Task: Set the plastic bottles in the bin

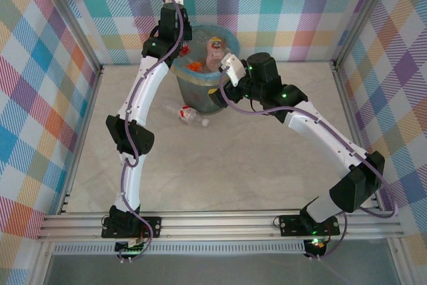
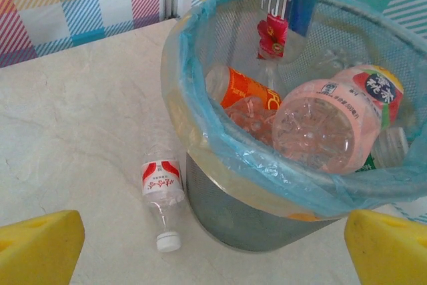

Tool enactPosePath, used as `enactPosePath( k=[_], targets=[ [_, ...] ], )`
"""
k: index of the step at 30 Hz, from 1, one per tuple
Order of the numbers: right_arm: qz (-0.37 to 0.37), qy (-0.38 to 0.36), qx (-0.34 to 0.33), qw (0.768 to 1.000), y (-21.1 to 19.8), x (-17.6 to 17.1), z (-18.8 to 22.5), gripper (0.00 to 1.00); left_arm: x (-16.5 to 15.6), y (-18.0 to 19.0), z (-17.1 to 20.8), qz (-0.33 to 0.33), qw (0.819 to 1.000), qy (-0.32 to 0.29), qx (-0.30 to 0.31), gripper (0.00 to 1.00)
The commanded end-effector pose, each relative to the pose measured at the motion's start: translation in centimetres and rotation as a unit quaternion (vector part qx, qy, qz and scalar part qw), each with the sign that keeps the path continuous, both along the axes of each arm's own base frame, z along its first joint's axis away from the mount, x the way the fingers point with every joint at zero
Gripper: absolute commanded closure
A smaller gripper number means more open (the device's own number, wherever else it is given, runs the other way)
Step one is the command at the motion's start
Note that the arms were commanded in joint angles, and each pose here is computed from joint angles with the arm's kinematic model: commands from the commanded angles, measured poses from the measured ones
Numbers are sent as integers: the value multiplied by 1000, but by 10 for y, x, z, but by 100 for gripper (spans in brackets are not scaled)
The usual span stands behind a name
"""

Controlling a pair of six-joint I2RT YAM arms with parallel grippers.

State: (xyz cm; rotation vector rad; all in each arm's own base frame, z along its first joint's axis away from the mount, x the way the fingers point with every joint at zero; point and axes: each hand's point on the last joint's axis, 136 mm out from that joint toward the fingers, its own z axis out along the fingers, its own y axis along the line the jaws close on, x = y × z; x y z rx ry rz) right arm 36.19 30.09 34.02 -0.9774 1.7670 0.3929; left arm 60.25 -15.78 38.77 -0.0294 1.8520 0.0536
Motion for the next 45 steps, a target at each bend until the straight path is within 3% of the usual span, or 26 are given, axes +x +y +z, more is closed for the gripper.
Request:
enactPosePath(
  k=[1,7,14,18,21,24,32,41,45],
  targets=[
    [4,3,7,1000,3,0,5,0,3,-21,-83,-41,993,113,0,87],
    [4,9,6,1000,3,1,1,0,8,-37,-123,-68,986,150,16,83],
    [3,11,5,1000,3,0,1,0,4,-63,-113,-110,985,129,28,71],
    [3,7,7,1000,2,0,3,0,-8,-83,-87,-158,981,110,11,57],
    [3,7,8,1000,2,0,3,1,-21,-97,-69,-188,977,101,0,37],
    [4,10,12,1000,3,-1,3,0,-34,-104,-51,-206,974,92,-4,26],
    [9,9,19,1000,4,-3,8,0,-54,-97,-5,-199,977,61,-35,26],
    [8,16,27,999,5,-4,10,0,-59,-72,-3,-143,984,80,-75,34],
    [44,38,33,998,14,-15,7,0,-75,-71,27,-161,981,61,-94,34]
  ],
)
